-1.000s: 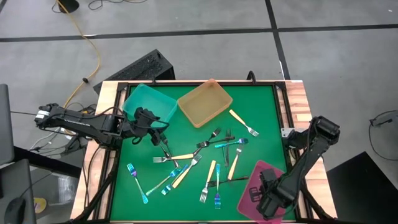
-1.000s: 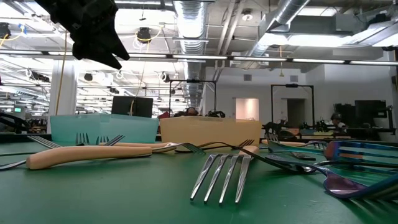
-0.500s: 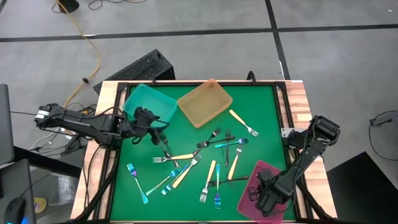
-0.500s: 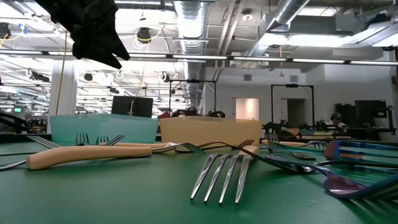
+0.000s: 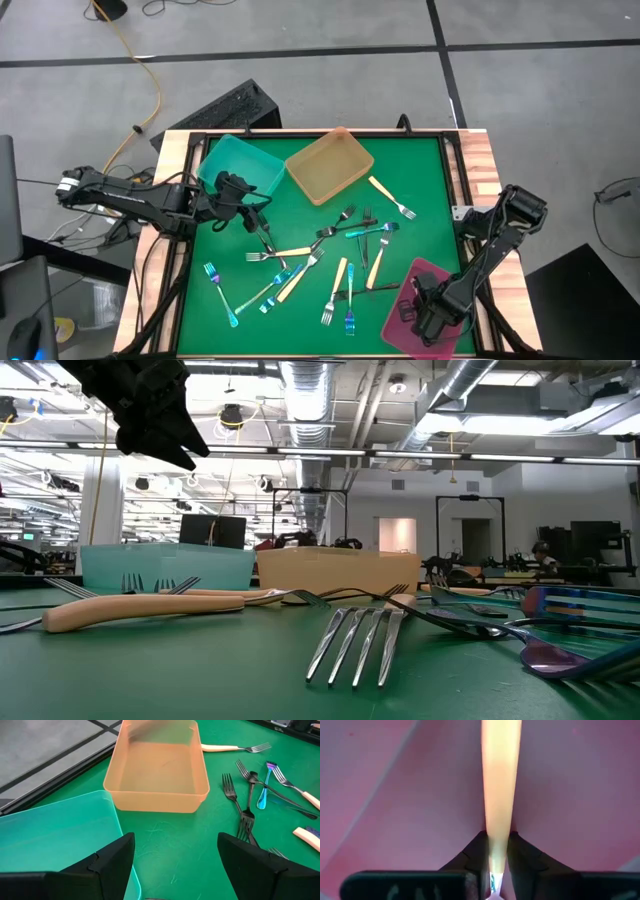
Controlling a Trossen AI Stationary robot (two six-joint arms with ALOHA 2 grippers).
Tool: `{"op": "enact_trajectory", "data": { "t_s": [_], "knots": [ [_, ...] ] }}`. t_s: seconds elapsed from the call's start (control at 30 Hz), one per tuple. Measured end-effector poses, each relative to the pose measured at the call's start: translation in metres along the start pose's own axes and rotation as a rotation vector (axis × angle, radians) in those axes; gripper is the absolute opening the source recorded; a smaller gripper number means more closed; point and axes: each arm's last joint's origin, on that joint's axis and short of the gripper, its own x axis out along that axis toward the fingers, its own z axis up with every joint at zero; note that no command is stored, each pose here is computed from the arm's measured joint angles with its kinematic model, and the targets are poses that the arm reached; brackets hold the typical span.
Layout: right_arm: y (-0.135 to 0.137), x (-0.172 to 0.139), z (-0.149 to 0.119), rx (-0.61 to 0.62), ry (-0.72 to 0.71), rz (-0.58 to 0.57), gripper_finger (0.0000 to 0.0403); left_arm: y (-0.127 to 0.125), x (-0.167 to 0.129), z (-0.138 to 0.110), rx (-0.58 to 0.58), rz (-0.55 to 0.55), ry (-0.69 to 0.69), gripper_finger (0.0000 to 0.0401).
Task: Sort silverware by color (type)
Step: Put the yellow fork into the pink bin
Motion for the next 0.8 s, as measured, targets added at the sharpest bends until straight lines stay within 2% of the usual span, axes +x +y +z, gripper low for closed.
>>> {"op": "enact_trajectory", "data": {
  "t_s": [0.4, 0.57, 0.8],
  "knots": [
    [0.0006, 0.0001, 0.0000, -0.003, -0.001, 0.007, 0.0205, 0.0000, 0.0000, 0.0000, 0.000, -0.001, 0.001, 0.0267],
    [0.0011, 0.0001, -0.0004, -0.005, 0.003, 0.012, 0.0218, 0.0000, 0.0000, 0.0000, 0.000, -0.002, 0.001, 0.0267],
    [0.0041, 0.0002, 0.0007, -0.081, 0.018, 0.020, 0.0219, 0.0000, 0.0000, 0.0000, 0.000, -0.002, 0.001, 0.0267]
  ]
}}
